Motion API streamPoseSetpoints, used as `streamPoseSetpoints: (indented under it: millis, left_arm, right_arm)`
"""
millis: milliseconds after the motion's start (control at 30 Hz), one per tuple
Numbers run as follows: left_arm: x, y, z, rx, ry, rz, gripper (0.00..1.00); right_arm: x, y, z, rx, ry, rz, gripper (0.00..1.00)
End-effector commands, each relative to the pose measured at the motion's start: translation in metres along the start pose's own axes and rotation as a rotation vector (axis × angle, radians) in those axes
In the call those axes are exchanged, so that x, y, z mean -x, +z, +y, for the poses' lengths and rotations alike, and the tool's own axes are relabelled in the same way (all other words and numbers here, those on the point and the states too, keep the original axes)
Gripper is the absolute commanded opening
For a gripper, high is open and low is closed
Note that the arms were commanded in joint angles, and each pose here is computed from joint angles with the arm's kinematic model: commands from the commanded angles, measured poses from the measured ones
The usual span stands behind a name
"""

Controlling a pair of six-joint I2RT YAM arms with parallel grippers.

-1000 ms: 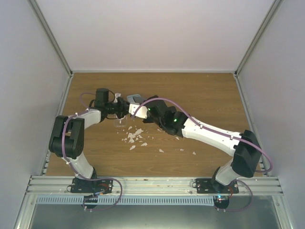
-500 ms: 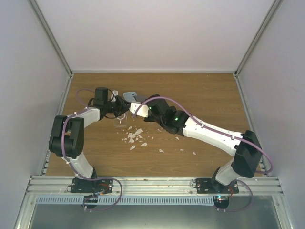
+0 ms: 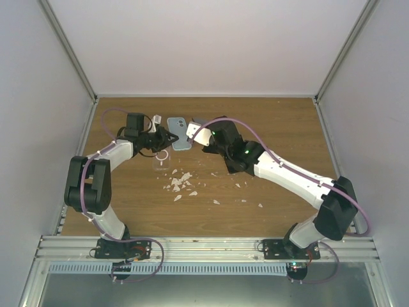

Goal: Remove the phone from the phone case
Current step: Remove the phone case from the phone, then place the phone case at the center of the board.

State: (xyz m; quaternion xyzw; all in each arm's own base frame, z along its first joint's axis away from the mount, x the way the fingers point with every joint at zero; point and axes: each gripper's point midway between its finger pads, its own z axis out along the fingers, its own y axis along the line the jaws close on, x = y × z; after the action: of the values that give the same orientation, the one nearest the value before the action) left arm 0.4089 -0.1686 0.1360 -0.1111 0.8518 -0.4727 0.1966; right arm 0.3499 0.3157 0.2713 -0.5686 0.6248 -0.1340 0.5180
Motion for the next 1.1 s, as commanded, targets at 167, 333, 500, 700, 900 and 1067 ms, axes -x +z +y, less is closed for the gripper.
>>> streamPoseSetpoints:
  millis: [167,333,500,700,900,1067]
  left_arm:
    - [-0.024,0.018,0.009,0.038,0.106,0.101,0.00]
    - [-0.030,0.028,0.022,0.097,0.106,0.119,0.00]
    - [-0.028,0.031,0.040,0.170,0.101,0.111,0.00]
    - [-0.039,0.033,0.056,0.209,0.089,0.127,0.01]
    - [-0.040,0.039,0.061,0.226,0.094,0.136,0.05]
    - [-0.041,0.040,0.069,0.268,0.098,0.138,0.15]
  right_arm:
    - [0.009,-0.011,-0.023,-0.049,0.060,-0.048,0.00]
    - [0.008,-0.011,-0.024,-0.051,0.062,-0.046,0.00]
    - [0.007,-0.011,-0.024,-0.049,0.064,-0.043,0.01]
    - [0.007,-0.011,-0.026,-0.053,0.072,-0.044,0.01]
    - [0.008,-0.009,-0.025,-0.048,0.074,-0.046,0.01]
    - [0.007,-0.010,-0.024,-0.044,0.073,-0.044,0.00]
